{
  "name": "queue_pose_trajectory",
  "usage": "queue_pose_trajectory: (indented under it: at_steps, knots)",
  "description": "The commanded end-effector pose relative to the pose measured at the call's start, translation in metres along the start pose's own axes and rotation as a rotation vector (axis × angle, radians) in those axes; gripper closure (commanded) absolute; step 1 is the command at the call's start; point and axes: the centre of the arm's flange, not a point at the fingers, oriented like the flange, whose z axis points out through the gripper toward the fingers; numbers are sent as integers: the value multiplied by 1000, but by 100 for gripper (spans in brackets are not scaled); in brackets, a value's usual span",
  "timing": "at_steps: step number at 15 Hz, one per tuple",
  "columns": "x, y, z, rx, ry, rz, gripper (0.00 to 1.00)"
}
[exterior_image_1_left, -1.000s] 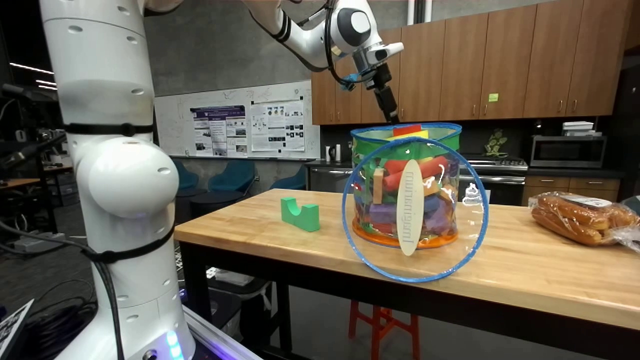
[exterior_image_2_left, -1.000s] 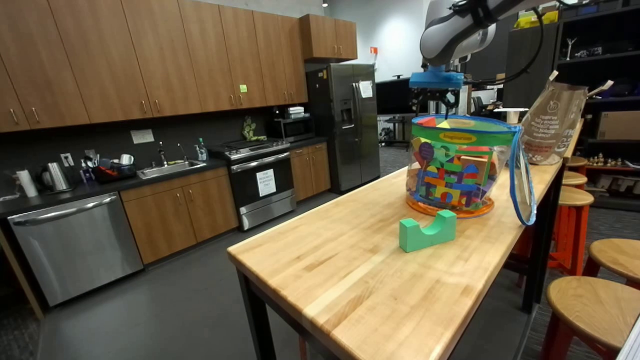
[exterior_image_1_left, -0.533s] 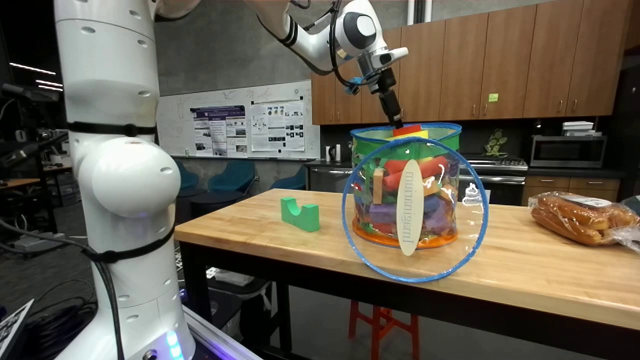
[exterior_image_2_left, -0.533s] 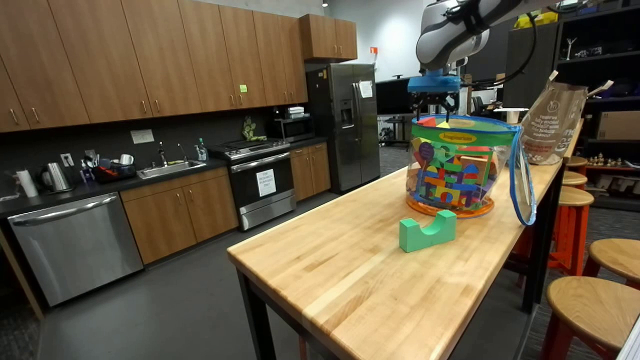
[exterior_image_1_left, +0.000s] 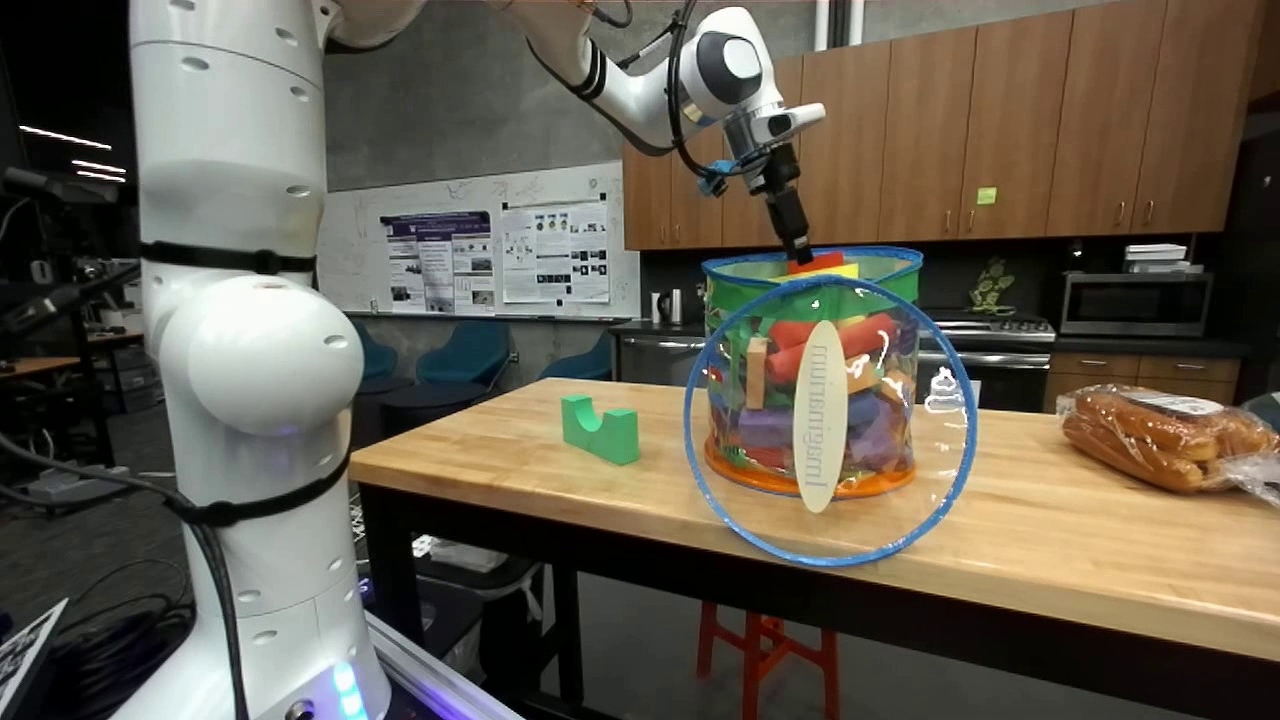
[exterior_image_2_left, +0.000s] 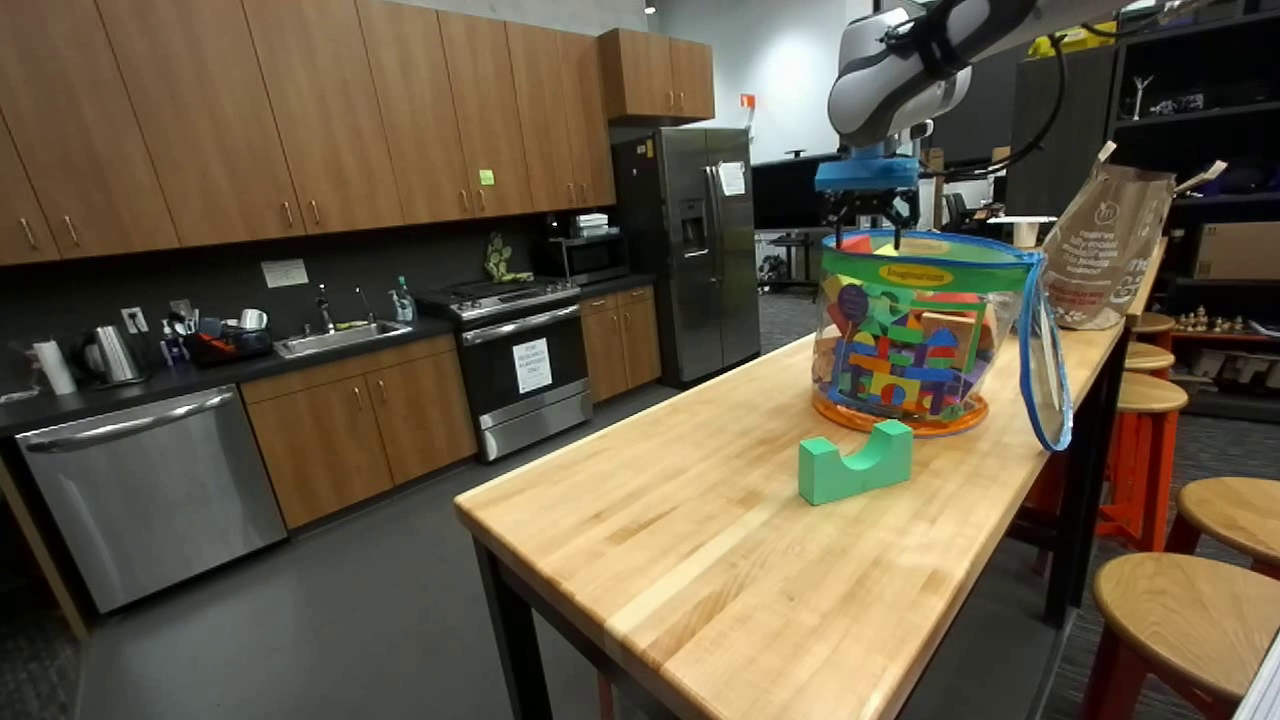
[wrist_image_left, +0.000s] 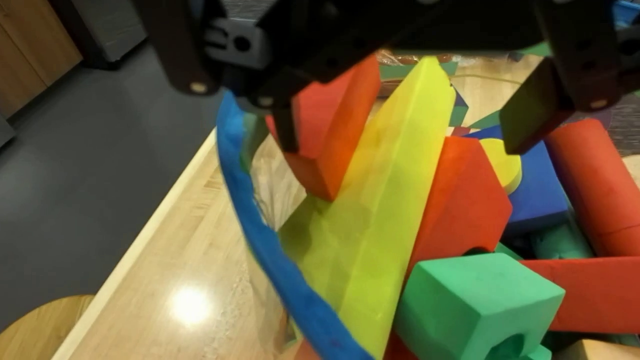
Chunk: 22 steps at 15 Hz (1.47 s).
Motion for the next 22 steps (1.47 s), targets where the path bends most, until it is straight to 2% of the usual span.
queue_pose_trajectory:
  at_steps: [1,15,16,18,22]
  knots:
    - [6,-6,-4,-20,6,0,0]
    - [5,-21,7,-61,-13,-15,0]
    - [6,-19,8,-66,-14,-10,25]
    - [9,-15,8,-74,-18,-4,32]
    - [11,-5,7,-83,-25,7,65]
